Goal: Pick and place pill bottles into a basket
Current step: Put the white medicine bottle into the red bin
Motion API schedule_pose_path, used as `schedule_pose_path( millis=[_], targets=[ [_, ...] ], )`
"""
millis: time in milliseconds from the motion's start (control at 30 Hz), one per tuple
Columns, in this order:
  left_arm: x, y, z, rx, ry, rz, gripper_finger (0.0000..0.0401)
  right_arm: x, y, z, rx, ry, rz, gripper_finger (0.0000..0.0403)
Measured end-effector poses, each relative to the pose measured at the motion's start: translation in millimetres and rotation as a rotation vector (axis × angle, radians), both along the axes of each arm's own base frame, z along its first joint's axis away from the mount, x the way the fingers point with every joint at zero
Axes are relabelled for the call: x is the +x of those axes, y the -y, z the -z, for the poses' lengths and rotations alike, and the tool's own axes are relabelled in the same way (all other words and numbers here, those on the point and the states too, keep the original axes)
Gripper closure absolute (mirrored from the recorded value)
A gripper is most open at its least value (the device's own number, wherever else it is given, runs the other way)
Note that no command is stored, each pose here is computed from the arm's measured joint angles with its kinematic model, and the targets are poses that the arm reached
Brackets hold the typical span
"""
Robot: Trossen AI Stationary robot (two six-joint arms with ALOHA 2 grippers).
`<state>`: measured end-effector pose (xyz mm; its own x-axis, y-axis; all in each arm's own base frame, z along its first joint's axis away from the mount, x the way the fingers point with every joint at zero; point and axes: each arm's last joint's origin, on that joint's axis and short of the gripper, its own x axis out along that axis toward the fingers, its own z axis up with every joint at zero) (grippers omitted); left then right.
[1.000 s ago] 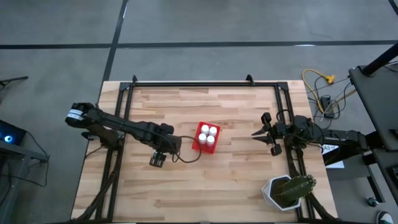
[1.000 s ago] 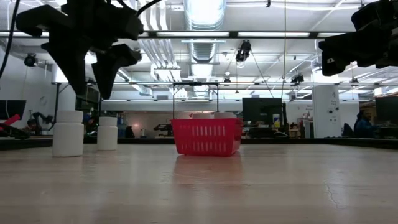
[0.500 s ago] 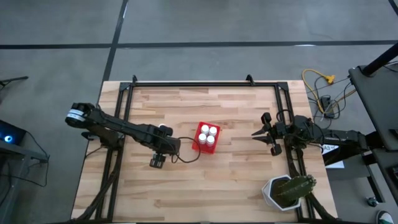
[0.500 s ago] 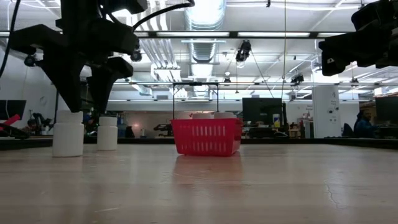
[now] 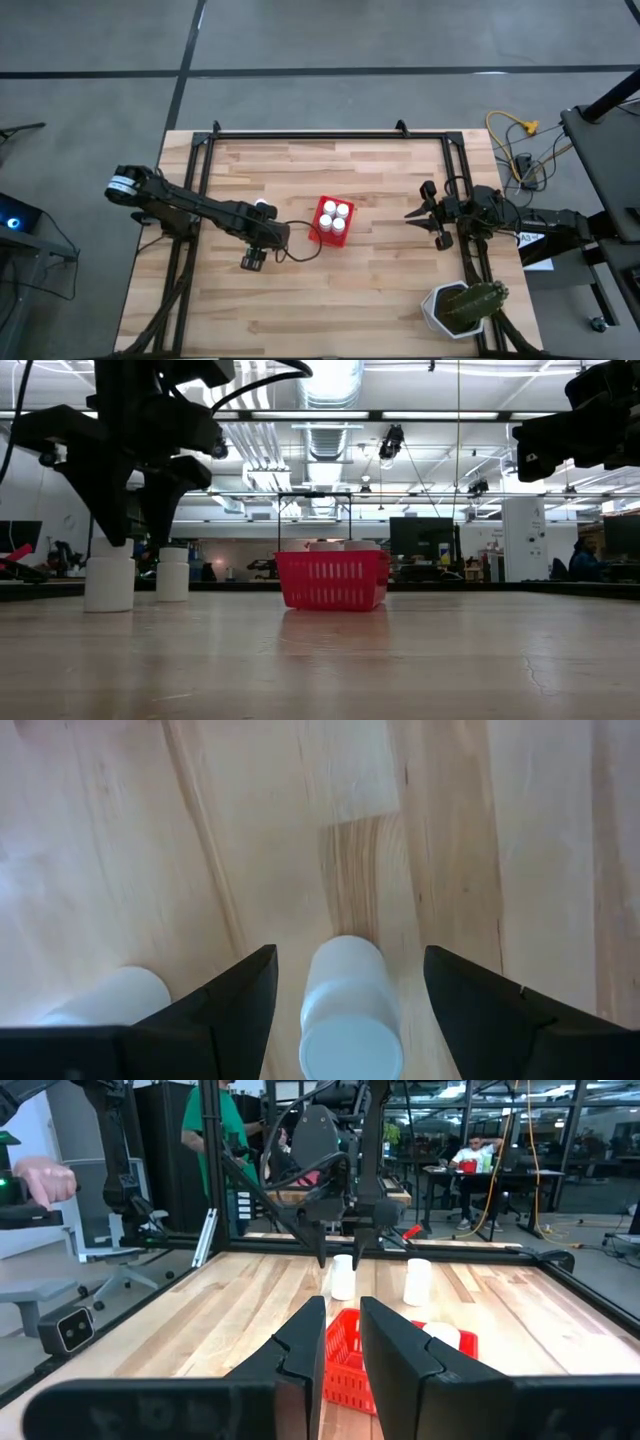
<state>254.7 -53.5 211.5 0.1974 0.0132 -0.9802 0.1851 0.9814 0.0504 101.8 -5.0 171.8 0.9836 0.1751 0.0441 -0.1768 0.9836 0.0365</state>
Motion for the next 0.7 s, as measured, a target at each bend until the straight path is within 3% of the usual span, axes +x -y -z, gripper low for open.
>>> schedule_pose_path(
  millis=[700],
  targets=[
    [-9.7, 0.1, 18.9, -0.015, -0.047, -0.021, 0.0168, 0.0, 0.0, 0.0, 0.000, 0.000, 0.000, 0.0344]
  ],
)
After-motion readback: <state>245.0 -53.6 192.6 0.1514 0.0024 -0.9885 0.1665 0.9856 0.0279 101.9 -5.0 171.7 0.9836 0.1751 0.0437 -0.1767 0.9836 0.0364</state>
